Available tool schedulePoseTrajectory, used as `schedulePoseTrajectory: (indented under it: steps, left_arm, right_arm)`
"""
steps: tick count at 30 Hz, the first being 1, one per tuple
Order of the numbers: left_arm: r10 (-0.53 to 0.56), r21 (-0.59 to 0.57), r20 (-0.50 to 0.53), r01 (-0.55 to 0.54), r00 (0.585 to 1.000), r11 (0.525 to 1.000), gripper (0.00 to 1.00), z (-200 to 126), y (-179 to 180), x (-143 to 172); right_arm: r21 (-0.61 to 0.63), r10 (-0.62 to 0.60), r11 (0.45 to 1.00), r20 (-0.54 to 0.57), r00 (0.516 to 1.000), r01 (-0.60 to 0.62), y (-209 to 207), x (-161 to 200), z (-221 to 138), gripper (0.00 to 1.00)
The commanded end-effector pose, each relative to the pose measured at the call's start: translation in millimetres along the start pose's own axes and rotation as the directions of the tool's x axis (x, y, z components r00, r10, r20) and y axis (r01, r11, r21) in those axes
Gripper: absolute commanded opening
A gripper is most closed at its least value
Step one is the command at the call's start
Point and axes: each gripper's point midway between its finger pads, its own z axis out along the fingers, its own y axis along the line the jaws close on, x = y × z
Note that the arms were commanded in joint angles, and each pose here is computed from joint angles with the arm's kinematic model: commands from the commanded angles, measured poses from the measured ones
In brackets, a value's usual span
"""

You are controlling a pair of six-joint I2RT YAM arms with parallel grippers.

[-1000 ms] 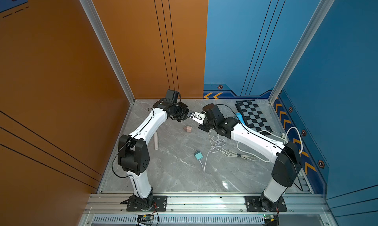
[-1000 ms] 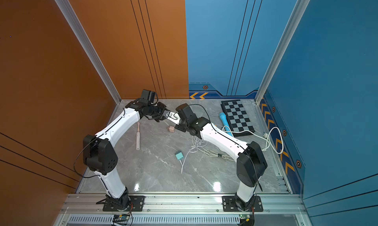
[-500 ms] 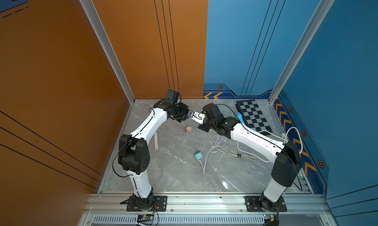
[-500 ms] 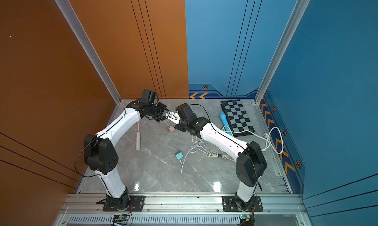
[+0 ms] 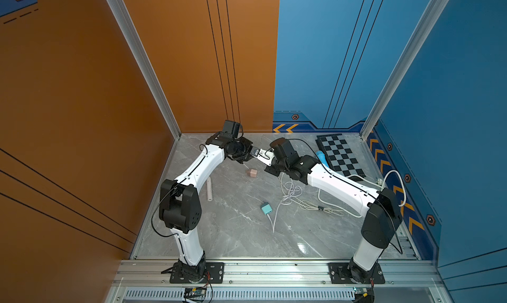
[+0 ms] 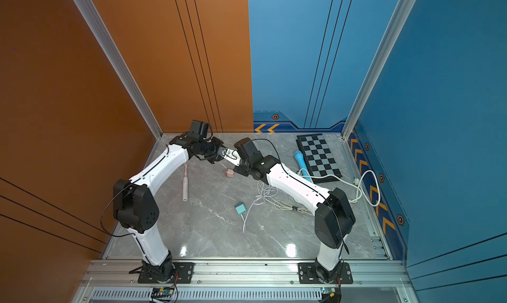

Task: Charge the electric toothbrush
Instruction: Insert the charging cable into the electric toothbrush.

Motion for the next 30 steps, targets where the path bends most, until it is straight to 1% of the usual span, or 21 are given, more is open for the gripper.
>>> schedulePoseTrajectory:
  steps: [1, 19, 23, 27, 30]
  left_arm:
    - [0.042, 0.028, -0.064, -0.04, 0.997, 0.999, 0.0, 0.1, -12.9, 16.7]
    - [0.052, 0.025, -0.046, -0.05, 0.998, 0.998, 0.0, 0.8, -13.0, 14.7]
    - [0.054, 0.025, -0.054, -0.053, 0.997, 0.998, 0.0, 1.3, -13.3, 17.6]
    - [0.058, 0.024, -0.064, -0.057, 0.996, 0.998, 0.0, 2.3, -13.3, 24.7]
    - [0.041, 0.014, -0.073, -0.04, 0.996, 0.999, 0.0, 3.6, -9.7, 29.9]
  right_arm:
    - [-0.002, 0.034, 0.999, -0.005, 0.999, -0.034, -1.8, -1.9, 5.8, 0.0]
    - [-0.034, 0.041, 0.999, -0.01, 0.999, -0.041, 4.2, -2.4, 2.4, 0.0]
    - [0.021, 0.057, 0.998, -0.034, 0.998, -0.056, -5.8, -0.1, 5.3, 0.0]
    - [0.146, 0.077, 0.987, -0.042, 0.996, -0.07, -26.4, -4.8, 5.6, 0.0]
    - [0.199, 0.107, 0.975, -0.033, 0.994, -0.099, -37.4, -8.8, 5.2, 0.0]
